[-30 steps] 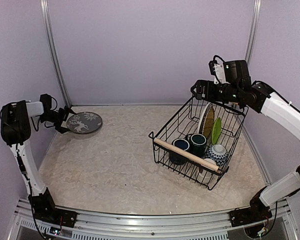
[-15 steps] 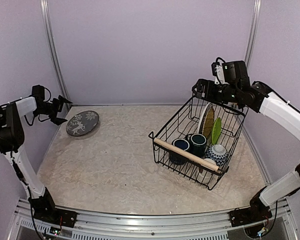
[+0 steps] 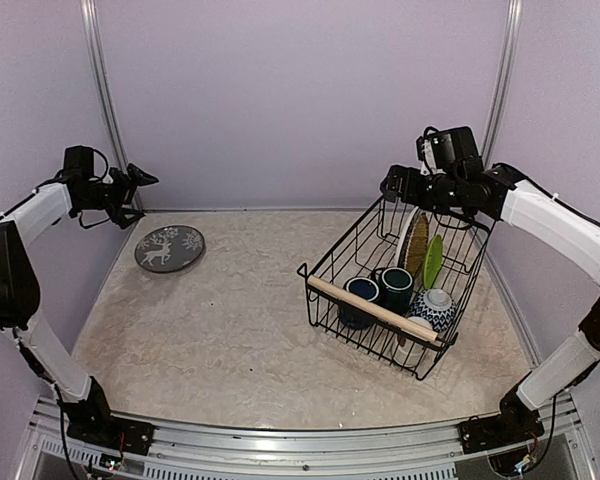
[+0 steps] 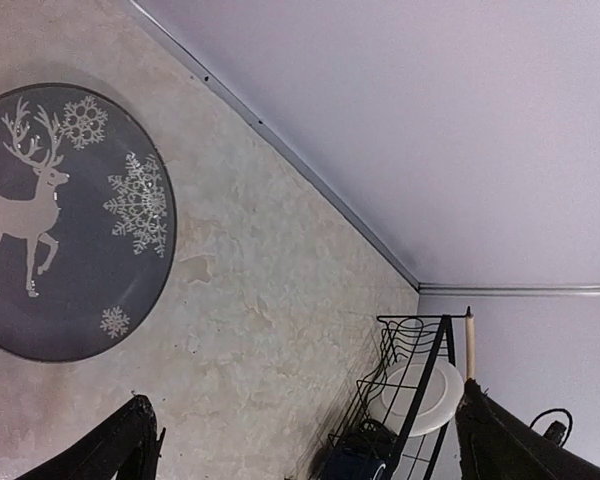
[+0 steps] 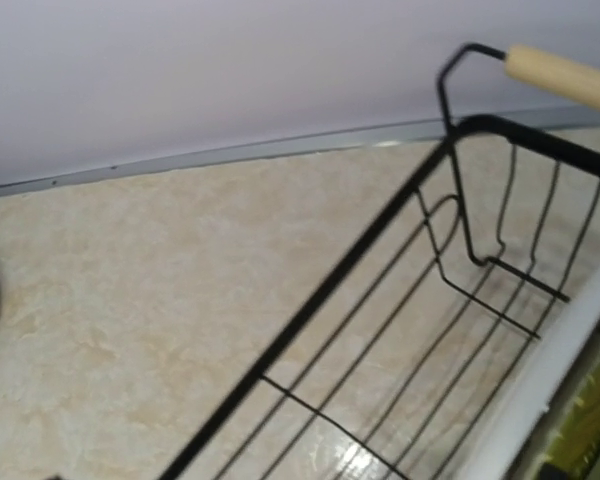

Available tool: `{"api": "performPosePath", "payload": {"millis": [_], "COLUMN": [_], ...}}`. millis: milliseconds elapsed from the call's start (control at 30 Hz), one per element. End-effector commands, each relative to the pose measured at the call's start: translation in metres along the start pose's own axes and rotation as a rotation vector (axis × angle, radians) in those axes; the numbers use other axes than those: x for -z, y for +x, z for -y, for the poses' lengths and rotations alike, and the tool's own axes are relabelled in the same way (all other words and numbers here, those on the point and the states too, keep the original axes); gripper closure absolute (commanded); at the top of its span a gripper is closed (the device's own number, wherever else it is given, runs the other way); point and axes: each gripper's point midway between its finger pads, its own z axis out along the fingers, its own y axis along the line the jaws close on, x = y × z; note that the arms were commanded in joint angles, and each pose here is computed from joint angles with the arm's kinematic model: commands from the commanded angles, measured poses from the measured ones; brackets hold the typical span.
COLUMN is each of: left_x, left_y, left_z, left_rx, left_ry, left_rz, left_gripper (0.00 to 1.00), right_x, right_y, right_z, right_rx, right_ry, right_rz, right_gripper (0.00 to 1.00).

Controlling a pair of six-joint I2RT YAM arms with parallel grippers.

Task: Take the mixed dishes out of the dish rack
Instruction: Grab the plate from the dish rack.

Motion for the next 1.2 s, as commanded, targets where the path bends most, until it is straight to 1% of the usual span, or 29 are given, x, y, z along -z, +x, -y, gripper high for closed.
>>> {"api": "performPosePath", "payload": {"millis": [0,167,300,367,533,700,800,867,1000,1033,1133,1167], "left_x": [0.006,0.008,0.016,0.026,0.042,0.051,0.053,0.052,0.047,0.046,0.044,0.044], "left_y": [0.022,0.058,0.088,0.099,0.122,0.127,0.128,0.131,0.142,0.145,0.151,0.152], "left_z": [0.045,0.083,0.116,0.128,0.150,0.158,0.159,0.159,0.160,0.161,0.162,0.162], "left_rx": [-0.216,-0.362,-0.471,-0.523,-0.634,-0.652,-0.661,-0.668,-0.698,-0.702,-0.713,-0.718], "left_ry": [0.042,0.075,0.124,0.144,0.193,0.224,0.232,0.228,0.214,0.216,0.213,0.210], "left_rz": [0.008,-0.013,-0.034,-0.020,0.000,0.019,0.031,0.028,0.012,0.005,-0.004,-0.004], "left_gripper": [0.01,0.01,0.01,0.01,0.01,0.01,0.01,0.01,0.01,0.01,0.01,0.01], "right_x": [-0.013,-0.023,-0.033,-0.036,-0.038,-0.044,-0.049,-0.055,-0.066,-0.068,-0.076,-0.077], "right_y": [0.017,0.024,0.031,0.032,0.034,0.038,0.041,0.042,0.040,0.039,0.042,0.044], "right_z": [0.023,0.026,0.030,0.034,0.053,0.064,0.069,0.070,0.069,0.070,0.075,0.079], "right_rx": [-0.083,-0.130,-0.167,-0.182,-0.218,-0.248,-0.280,-0.296,-0.305,-0.310,-0.337,-0.355], "right_ry": [0.036,0.031,0.035,0.053,0.149,0.183,0.164,0.154,0.150,0.152,0.177,0.201], "right_rz": [-0.042,-0.045,-0.069,-0.068,-0.054,-0.048,-0.043,-0.047,-0.045,-0.043,-0.048,-0.050], "right_gripper": [0.00,0.01,0.14,0.24,0.32,0.33,0.34,0.38,0.41,0.43,0.50,0.50]}}
